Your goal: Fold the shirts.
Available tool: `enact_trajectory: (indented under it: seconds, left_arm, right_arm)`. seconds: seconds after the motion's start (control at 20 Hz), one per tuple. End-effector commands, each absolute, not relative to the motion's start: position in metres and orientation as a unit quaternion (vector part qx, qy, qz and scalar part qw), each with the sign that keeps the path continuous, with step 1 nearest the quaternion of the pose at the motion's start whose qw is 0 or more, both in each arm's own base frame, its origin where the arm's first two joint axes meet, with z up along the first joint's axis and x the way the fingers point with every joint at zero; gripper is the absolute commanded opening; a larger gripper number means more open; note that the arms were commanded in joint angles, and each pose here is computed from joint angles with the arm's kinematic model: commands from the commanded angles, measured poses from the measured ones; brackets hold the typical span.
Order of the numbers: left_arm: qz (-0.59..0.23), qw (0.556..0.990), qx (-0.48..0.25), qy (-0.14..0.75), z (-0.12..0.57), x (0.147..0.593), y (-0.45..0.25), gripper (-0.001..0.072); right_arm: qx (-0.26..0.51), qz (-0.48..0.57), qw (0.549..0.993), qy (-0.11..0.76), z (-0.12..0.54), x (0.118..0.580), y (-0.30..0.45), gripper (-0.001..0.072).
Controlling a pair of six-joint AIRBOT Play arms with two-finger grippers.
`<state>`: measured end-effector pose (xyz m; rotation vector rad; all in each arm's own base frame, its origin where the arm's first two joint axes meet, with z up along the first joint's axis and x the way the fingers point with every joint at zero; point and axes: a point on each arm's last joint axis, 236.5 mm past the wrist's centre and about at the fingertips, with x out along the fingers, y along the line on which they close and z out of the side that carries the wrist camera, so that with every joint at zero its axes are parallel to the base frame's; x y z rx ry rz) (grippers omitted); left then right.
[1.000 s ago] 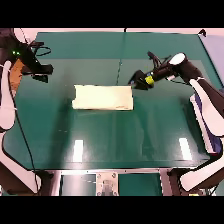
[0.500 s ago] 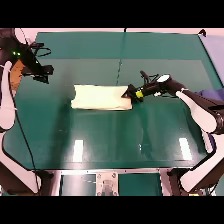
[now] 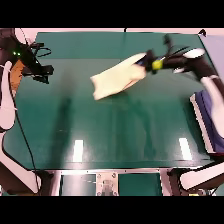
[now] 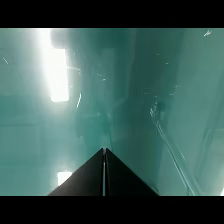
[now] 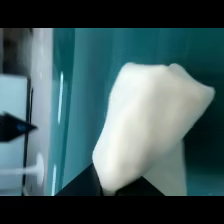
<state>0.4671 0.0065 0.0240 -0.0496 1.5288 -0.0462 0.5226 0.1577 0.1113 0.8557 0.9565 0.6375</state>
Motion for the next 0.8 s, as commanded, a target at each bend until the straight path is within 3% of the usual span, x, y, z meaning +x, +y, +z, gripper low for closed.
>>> enact_trajectory:
  seconds: [0.0,0.15,0.4,0.6,0.75]
  left_arm:
    - [-0.021,0.72,-0.022,0.693,0.024,0.466,0.007,0.0024]
    - [-0.021,0.72,-0.022,0.693,0.024,0.466,0.007,0.0024]
    - [-0.023,0.721,-0.024,0.692,0.024,0.467,0.006,0.0024]
    - [-0.024,0.721,-0.025,0.692,0.024,0.467,0.005,0.0024]
    - [-0.029,0.721,-0.028,0.692,0.024,0.467,0.002,0.0024]
  right_arm:
    - [0.406,0.234,0.803,0.368,0.189,0.524,0.056,0.0014]
    - [0.415,0.145,0.836,0.328,0.219,0.504,-0.05,0.0014]
    - [0.431,-0.023,0.856,0.285,0.232,0.433,-0.199,0.0014]
    - [0.434,-0.11,0.85,0.277,0.238,0.369,-0.255,0.0014]
    - [0.419,-0.205,0.82,0.332,0.214,0.319,-0.277,0.0014]
